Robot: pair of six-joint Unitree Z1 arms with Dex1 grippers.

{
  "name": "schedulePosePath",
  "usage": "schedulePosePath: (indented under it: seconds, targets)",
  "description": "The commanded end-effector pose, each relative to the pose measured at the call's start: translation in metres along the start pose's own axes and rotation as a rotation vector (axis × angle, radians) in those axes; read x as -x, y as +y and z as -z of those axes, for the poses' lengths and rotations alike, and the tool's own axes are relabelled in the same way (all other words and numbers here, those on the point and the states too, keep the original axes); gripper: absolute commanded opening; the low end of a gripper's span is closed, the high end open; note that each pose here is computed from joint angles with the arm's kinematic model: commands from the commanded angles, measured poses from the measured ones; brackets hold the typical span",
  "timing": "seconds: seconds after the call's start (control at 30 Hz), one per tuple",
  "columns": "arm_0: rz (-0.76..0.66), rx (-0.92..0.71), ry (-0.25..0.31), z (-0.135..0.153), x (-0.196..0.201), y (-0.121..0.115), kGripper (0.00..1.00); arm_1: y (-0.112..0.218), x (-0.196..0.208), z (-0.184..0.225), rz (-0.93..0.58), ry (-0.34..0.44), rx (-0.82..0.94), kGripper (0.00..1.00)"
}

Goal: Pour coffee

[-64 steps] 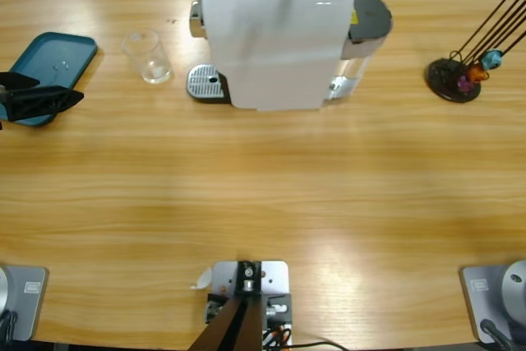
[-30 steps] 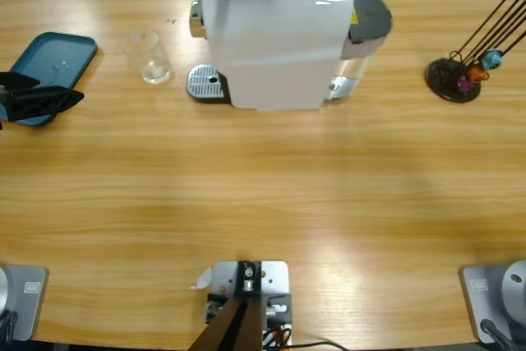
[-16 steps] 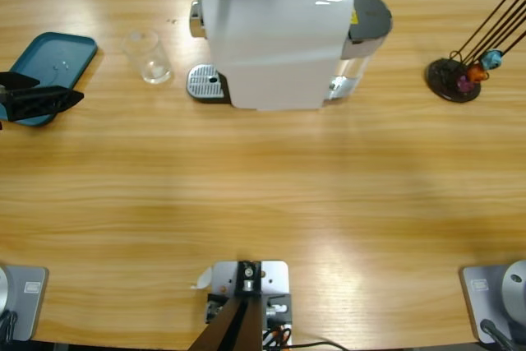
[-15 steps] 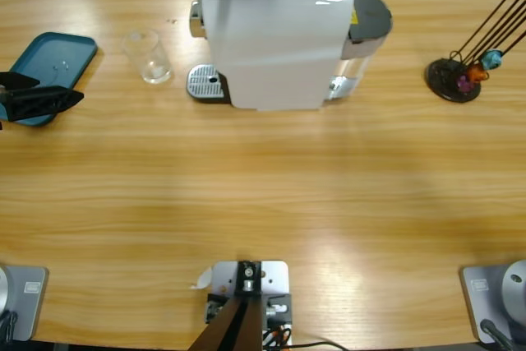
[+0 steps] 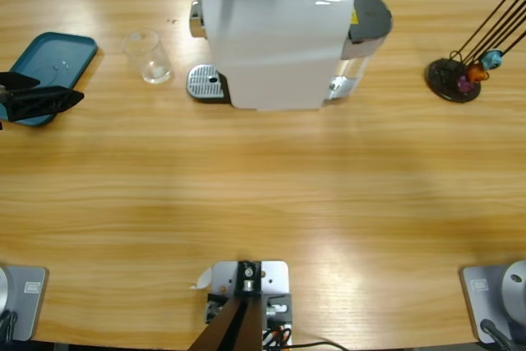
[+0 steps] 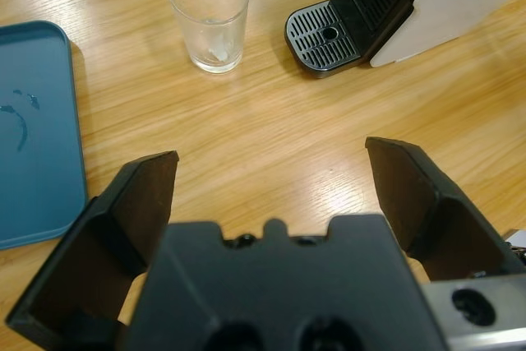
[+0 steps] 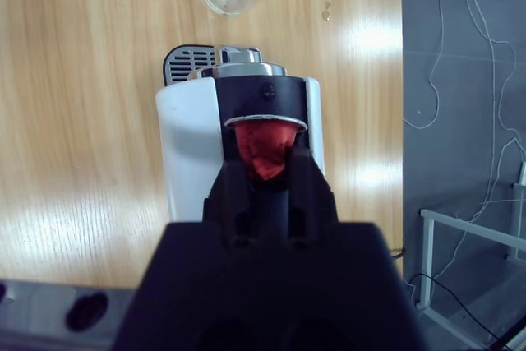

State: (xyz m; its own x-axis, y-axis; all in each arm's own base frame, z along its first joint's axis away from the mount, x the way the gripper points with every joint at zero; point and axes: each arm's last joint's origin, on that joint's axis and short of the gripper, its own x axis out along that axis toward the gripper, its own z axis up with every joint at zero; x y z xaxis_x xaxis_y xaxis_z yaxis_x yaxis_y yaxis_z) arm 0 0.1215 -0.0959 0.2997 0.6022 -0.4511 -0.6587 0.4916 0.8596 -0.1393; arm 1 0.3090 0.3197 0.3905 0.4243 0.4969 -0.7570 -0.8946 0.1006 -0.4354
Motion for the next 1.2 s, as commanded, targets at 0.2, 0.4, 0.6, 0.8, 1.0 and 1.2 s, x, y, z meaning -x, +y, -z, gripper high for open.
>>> schedulePosePath:
  seconds: [0.2,0.4,0.6,0.8,1.0,1.2]
  targets:
    - [-0.013,-0.011,0.054,0.009,-0.012,0.003,0.996,0.009,-0.025,0.007,-0.050,0.062,0.012,0.000]
    - [-0.013,-0.011,0.053,0.009,-0.012,0.003,0.996,0.008,-0.029,0.007,-0.053,0.063,0.011,0.000]
    - [-0.013,-0.011,0.052,0.009,-0.012,0.003,0.996,0.009,-0.032,0.008,-0.076,0.085,0.008,0.241]
    - [-0.013,-0.011,0.052,0.009,-0.012,0.003,0.996,0.010,-0.037,0.009,-0.092,0.097,0.004,0.412]
    - [-0.013,-0.011,0.053,0.009,-0.012,0.003,0.996,0.008,-0.036,0.007,-0.092,0.100,0.004,0.485]
    - [-0.011,-0.011,0.052,0.009,-0.012,0.002,0.996,0.013,0.016,-0.016,-0.041,0.011,-0.009,0.546]
